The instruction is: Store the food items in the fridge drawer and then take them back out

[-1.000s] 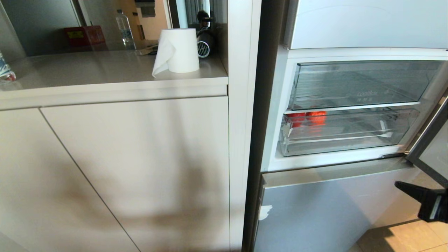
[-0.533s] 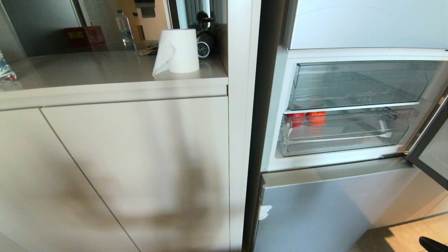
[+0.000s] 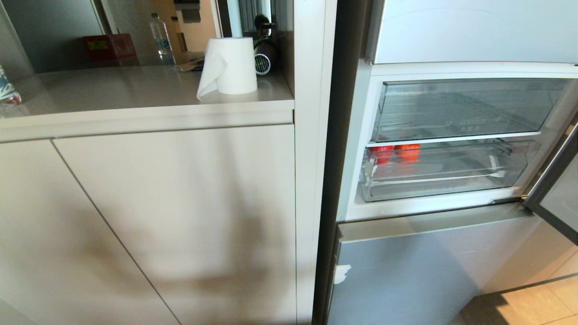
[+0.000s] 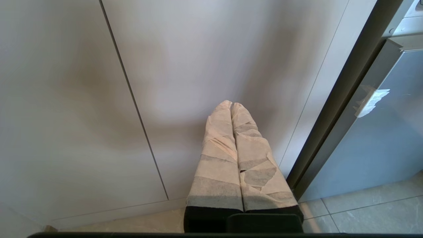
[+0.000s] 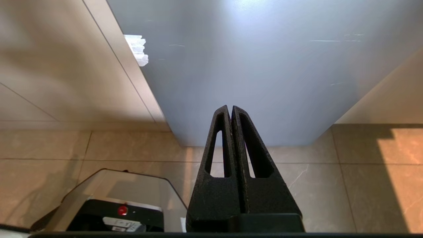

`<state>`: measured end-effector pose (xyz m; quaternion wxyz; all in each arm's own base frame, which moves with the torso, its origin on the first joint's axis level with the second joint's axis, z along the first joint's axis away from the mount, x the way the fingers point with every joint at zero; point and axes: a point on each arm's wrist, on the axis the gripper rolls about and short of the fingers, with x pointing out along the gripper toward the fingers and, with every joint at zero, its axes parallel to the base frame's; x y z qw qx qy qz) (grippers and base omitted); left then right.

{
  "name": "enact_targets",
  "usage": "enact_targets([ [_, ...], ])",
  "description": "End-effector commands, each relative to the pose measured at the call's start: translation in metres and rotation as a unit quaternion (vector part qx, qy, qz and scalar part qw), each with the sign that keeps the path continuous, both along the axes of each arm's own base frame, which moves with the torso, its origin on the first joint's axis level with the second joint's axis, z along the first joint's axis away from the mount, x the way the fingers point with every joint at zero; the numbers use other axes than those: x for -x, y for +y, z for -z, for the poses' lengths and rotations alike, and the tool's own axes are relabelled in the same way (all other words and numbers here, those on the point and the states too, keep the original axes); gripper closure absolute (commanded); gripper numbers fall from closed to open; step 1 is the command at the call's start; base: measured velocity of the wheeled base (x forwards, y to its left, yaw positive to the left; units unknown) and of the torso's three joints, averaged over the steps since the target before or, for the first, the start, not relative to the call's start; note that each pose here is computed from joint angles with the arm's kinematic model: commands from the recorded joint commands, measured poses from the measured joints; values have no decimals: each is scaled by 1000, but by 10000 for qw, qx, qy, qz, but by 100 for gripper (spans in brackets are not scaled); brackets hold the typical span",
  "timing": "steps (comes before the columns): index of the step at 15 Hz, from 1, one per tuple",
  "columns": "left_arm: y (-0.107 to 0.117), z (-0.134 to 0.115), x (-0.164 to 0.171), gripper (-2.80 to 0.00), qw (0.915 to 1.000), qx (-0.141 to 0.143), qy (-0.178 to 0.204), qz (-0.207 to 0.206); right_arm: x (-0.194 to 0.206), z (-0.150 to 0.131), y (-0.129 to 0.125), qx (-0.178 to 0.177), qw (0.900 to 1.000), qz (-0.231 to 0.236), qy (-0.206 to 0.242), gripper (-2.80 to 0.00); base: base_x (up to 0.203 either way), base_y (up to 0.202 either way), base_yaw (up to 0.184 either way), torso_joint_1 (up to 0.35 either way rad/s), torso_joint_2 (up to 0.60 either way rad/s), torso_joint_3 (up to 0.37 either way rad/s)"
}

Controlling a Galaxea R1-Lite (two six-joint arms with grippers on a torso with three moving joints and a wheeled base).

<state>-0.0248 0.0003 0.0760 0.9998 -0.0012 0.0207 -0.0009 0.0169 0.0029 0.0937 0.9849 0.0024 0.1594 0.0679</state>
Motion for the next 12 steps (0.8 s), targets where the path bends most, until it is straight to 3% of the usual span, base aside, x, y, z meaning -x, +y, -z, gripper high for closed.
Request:
enact_targets([
  [1,0,0,0,0,10000,1,0,-2,17,5,-1,14,9986,-33,-519,0,0,0,0,0,0,0],
  [3,0,0,0,0,10000,1,0,-2,26,8,-1,12,9960,118,-888,0,0,0,0,0,0,0],
  [7,0,0,0,0,10000,1,-1,-2,40,17,-3,426,9838,463,-1681,0,0,0,0,0,0,0],
  [9,0,0,0,0,10000,1,-8,-2,40,19,-3,537,9842,477,-1615,0,0,0,0,0,0,0],
  [12,0,0,0,0,10000,1,-8,-2,40,19,-3,409,9849,515,-1602,0,0,0,0,0,0,0],
])
